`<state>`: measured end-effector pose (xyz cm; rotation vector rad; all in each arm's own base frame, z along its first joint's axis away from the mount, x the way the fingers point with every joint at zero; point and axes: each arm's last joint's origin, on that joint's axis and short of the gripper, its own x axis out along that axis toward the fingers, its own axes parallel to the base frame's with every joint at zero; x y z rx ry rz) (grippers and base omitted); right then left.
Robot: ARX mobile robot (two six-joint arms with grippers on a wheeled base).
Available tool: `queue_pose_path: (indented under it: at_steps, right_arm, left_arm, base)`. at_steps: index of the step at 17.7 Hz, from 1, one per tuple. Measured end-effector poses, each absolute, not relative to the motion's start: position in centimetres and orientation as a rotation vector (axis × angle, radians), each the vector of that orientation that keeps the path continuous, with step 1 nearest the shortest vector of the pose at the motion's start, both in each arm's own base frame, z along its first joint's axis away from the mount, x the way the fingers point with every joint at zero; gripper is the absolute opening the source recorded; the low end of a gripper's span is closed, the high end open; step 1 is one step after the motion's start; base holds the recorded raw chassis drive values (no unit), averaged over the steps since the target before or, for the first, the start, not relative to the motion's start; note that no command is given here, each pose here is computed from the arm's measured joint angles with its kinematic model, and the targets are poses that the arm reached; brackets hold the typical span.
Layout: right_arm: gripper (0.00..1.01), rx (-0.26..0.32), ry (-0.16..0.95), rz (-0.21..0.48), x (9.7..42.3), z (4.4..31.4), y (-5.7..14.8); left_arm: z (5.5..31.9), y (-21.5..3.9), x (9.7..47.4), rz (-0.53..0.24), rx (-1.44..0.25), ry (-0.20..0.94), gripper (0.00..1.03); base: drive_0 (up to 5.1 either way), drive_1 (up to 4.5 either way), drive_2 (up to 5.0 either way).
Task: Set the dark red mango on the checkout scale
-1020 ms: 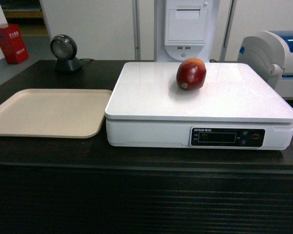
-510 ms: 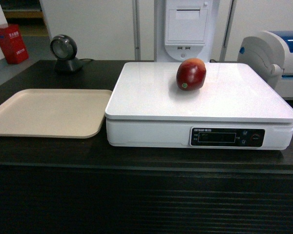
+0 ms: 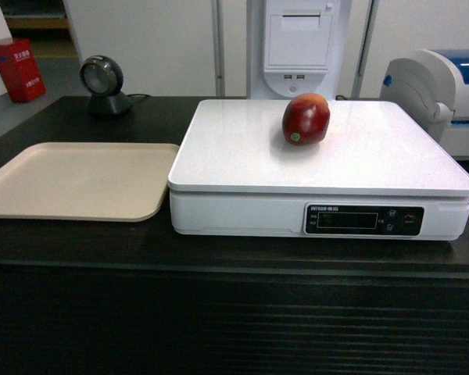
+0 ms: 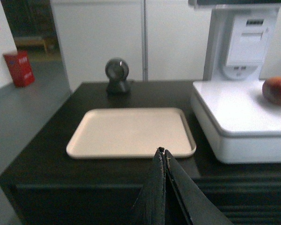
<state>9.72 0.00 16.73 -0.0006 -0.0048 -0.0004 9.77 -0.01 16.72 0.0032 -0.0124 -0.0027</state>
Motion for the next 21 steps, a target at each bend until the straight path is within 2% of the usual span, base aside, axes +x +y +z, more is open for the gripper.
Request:
queue_pose_path:
  at_steps: [8,11,12,19,21]
  right_arm:
    - [0.98,-0.001,-0.005,0.0,9.72,16.73,0.0]
    - [0.98,-0.001,-0.005,0.0,9.72,16.73,0.0]
    - [0.98,-0.001,-0.005,0.0,9.72,16.73,0.0]
    - [0.98,-0.001,-0.005,0.0,9.72,16.73,0.0]
    - [0.98,-0.001,-0.005,0.0,9.72,16.73,0.0]
  left_arm:
    - [16.57,0.0,9.77,0.0,0.001,0.003,0.03]
    - [16.56,0.0,9.77,0.0,0.001,0.004,0.31]
    - [16.57,0.0,9.77,0.0,0.001,0.003,0.44]
    - [16.57,0.0,9.77,0.0,0.002,0.003,1.0]
    - [16.57,0.0,9.77,0.0,0.002,0.003,0.98]
  base:
    - [0.0,0.0,0.0]
    - [0.0,0.0,0.0]
    - [0.0,0.0,0.0]
    - [0.0,0.0,0.0]
    - [0.0,0.0,0.0]
